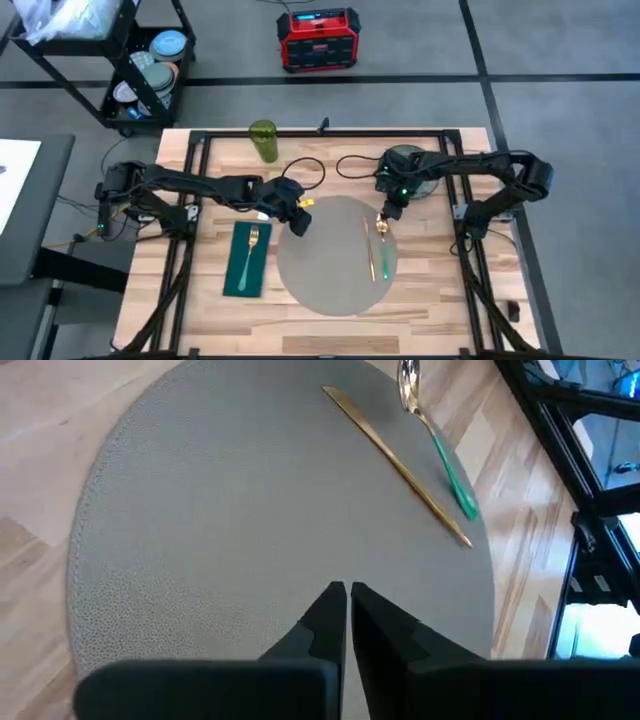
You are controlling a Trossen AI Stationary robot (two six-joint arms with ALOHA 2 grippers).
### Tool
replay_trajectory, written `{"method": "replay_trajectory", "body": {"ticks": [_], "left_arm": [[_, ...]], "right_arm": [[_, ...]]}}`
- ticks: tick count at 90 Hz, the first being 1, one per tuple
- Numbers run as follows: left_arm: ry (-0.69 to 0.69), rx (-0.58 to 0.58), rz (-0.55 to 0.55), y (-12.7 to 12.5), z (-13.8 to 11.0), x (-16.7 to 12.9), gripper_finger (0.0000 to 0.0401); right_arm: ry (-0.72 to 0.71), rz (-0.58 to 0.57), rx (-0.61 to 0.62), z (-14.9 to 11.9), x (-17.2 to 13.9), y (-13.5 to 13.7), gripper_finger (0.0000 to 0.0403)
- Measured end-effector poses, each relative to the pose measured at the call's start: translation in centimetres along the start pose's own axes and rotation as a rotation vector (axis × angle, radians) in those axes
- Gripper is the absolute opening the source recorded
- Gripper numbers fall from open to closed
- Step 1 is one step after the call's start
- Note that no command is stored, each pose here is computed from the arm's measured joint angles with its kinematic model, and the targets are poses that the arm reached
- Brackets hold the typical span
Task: Set table place
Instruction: Put the spoon on the gray table mat
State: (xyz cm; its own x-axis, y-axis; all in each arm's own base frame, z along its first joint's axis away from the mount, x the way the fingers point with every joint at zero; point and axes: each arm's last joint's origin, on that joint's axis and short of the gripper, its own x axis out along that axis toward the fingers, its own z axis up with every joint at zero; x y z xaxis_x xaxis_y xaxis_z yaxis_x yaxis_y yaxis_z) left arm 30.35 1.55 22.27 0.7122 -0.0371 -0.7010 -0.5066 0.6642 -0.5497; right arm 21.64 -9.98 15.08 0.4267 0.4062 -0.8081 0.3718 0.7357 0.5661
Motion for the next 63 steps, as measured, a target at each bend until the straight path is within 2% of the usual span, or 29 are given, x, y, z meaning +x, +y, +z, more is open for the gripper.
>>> {"method": "replay_trajectory", "body": {"ticks": [44, 63], "left_arm": [[-0.001, -0.003, -0.001, -0.01, 0.01, 0.00, 0.0001], [-0.001, -0.005, -0.001, -0.01, 0.01, 0.00, 0.0001]], "right_arm": [[-0.009, -0.021, -0.008, 0.08, 0.00, -0.06, 0.0000], [-0.013, 0.005, -0.036, 0.14, 0.00, 0.02, 0.0000]]}}
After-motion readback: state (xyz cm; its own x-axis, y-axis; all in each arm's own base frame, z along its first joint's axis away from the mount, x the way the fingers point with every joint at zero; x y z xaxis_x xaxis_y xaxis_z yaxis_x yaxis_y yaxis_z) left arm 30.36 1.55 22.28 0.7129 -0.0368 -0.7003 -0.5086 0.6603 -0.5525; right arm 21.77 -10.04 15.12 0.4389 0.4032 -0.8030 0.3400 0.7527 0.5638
